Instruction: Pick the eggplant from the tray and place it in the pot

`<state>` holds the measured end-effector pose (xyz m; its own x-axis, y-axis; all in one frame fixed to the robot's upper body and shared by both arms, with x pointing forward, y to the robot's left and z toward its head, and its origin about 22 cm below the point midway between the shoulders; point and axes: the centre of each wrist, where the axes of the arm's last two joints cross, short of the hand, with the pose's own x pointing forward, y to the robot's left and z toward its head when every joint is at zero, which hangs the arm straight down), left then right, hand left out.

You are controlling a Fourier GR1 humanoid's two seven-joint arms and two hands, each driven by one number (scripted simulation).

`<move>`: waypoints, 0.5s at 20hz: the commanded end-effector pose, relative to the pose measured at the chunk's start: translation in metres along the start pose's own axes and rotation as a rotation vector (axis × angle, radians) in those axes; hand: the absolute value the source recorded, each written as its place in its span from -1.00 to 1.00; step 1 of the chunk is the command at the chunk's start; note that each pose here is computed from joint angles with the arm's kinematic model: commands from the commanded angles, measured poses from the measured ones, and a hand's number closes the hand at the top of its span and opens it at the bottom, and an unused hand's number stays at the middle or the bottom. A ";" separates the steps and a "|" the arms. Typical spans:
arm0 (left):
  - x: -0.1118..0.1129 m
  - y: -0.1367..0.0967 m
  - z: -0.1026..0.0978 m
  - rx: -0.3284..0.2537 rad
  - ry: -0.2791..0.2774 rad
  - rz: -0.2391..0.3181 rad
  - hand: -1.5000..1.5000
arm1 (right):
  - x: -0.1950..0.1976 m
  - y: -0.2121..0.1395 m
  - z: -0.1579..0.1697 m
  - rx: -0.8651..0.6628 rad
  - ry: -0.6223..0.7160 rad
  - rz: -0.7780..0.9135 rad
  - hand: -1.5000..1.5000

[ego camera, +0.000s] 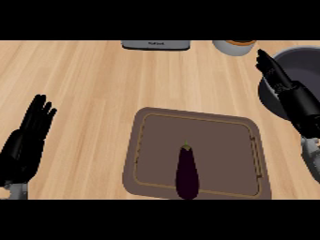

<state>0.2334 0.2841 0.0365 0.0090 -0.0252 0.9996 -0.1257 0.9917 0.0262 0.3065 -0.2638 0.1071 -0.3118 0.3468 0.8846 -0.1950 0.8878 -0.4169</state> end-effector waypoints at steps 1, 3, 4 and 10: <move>-0.004 -0.018 -0.001 -0.004 -0.012 0.006 0.00 | 0.004 0.041 -0.009 0.107 0.038 -0.067 -1.00; 0.003 -0.018 -0.007 -0.061 0.008 0.006 0.00 | 0.006 0.089 -0.013 0.276 0.092 -0.279 -1.00; 0.014 -0.020 -0.014 -0.080 -0.012 -0.011 0.00 | 0.008 0.118 -0.014 0.335 0.113 -0.388 -1.00; 0.010 -0.044 -0.024 -0.099 0.097 -0.001 0.00 | 0.014 0.124 0.003 0.146 -0.053 0.064 -1.00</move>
<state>0.2521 0.2535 0.0444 0.0569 -0.0236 0.9981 -0.0326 0.9991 0.0254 0.2923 -0.1664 0.0748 -0.2685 0.3544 0.8957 -0.4516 0.7750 -0.4420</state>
